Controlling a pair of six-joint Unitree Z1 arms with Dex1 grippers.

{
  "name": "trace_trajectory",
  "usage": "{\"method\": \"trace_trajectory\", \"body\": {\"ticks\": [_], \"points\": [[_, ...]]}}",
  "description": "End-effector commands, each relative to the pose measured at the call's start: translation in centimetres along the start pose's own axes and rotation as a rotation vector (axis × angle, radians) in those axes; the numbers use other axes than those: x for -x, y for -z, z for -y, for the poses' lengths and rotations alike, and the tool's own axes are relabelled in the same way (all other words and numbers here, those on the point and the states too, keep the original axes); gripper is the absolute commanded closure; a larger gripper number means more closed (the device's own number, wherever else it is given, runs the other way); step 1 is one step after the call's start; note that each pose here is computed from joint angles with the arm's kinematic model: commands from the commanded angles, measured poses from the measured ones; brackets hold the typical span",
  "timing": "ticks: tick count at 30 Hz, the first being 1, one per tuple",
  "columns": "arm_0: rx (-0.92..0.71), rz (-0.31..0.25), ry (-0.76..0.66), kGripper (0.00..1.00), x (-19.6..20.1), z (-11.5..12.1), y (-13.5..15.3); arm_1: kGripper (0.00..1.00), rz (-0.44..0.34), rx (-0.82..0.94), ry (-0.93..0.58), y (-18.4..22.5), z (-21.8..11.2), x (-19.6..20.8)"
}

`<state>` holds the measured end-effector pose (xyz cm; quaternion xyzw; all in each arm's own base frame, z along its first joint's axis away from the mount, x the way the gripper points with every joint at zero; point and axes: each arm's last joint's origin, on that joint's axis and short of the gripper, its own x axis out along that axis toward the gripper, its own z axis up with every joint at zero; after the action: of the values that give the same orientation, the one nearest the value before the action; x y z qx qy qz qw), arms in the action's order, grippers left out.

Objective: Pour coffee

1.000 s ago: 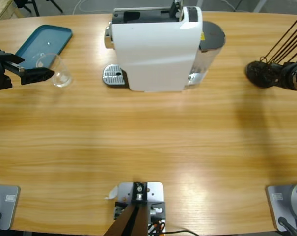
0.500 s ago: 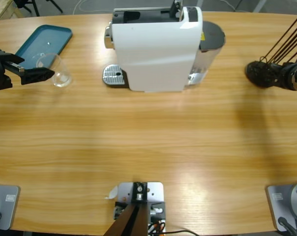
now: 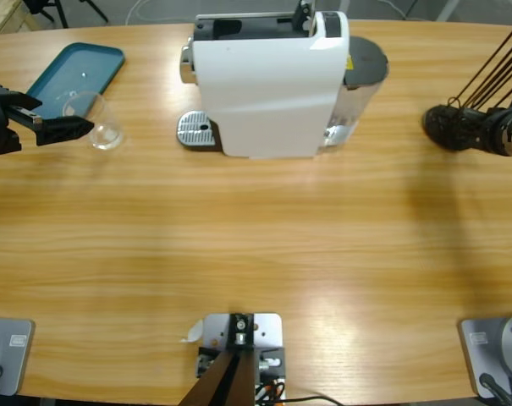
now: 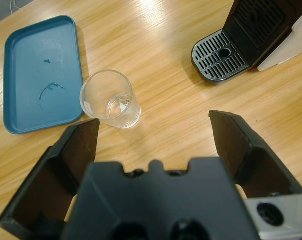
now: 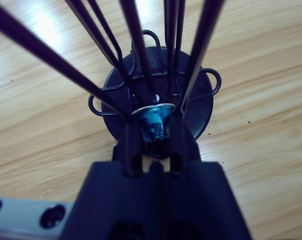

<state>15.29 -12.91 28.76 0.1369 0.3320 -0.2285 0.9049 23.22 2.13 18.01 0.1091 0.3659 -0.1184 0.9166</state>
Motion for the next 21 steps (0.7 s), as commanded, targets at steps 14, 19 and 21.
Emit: {"method": "trace_trajectory", "body": {"ticks": [14, 19, 21], "points": [[-0.009, -0.046, 0.012, 0.055, -1.2, 0.5, 0.5, 1.0, 0.038, 0.025, 0.034, -0.1, 0.7, 1.8], [-0.01, -0.047, 0.015, 0.055, -1.2, 0.5, 0.5, 1.0, 0.069, 0.034, 0.019, -0.7, 1.1, 4.5], [-0.01, -0.048, 0.015, 0.055, -1.2, 0.5, 0.5, 1.0, 0.082, 0.032, 0.012, -1.2, 1.0, 5.2]]}}
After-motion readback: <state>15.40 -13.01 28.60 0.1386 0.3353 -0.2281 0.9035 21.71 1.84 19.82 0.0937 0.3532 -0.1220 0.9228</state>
